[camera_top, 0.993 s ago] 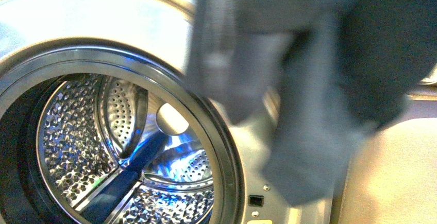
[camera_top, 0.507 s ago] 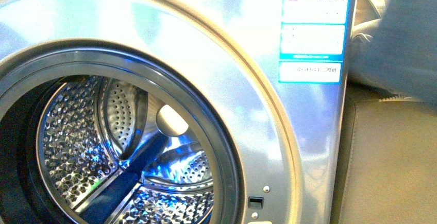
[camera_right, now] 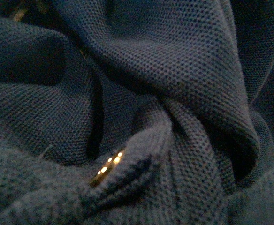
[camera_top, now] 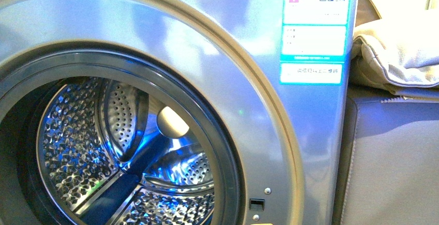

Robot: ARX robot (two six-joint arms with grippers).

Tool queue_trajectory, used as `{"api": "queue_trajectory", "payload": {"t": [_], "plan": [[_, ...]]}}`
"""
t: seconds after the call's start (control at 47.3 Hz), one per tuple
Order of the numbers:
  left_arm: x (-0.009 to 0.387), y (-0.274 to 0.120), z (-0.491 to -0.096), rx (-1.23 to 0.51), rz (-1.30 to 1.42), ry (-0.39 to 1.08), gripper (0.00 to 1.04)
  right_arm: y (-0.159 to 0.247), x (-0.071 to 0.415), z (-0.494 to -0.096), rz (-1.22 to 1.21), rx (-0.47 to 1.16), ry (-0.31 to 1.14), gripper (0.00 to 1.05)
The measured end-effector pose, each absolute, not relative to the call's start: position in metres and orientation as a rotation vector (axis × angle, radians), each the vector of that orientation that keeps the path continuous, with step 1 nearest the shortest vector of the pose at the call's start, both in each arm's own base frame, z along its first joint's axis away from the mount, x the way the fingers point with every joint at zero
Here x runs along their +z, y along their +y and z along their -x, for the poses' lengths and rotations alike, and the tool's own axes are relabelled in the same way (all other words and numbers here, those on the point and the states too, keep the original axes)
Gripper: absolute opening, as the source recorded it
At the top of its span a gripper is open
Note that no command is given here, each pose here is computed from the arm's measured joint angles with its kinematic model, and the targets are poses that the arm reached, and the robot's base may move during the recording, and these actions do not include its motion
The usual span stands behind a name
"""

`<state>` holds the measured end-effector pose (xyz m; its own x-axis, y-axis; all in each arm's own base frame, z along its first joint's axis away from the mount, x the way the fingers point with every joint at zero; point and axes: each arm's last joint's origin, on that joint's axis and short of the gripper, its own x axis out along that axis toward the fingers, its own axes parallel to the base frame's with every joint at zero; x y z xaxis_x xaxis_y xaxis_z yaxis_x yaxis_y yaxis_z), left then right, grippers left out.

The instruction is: Collect clothes from washing machine

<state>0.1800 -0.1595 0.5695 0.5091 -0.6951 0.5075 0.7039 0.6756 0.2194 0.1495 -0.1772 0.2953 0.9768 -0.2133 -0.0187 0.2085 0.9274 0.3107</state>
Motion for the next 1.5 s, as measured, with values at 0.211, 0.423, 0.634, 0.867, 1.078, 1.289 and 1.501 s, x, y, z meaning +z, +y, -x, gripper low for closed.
{"api": "queue_trajectory", "payload": {"t": [0.211,0.423,0.634,0.867,1.078,1.289,1.501], "plan": [[0.57,-0.159,-0.18,-0.843,0.016,-0.604,0.98,-0.183,0.186,-0.159,-0.477,-0.298,0.286,0.12],[0.57,-0.159,-0.18,-0.842,0.016,-0.604,0.98,-0.177,0.118,-0.153,-0.613,-0.338,0.522,0.31],[0.57,-0.159,-0.18,-0.842,0.016,-0.605,0.98,-0.167,0.128,-0.151,-0.65,-0.282,0.533,0.63],[0.57,-0.159,-0.18,-0.843,0.016,-0.604,0.98,-0.152,0.178,-0.154,-0.543,-0.24,0.355,0.99],[0.57,-0.159,-0.18,-0.843,0.016,-0.604,0.98,-0.114,0.263,-0.159,-0.342,-0.067,0.026,0.97],[0.57,-0.159,-0.18,-0.843,0.016,-0.604,0.98,-0.074,0.303,-0.165,-0.276,0.039,-0.16,0.97],[0.57,-0.16,-0.18,-0.843,0.016,-0.604,0.98,-0.031,0.323,-0.15,-0.198,0.09,-0.349,0.97]]}}
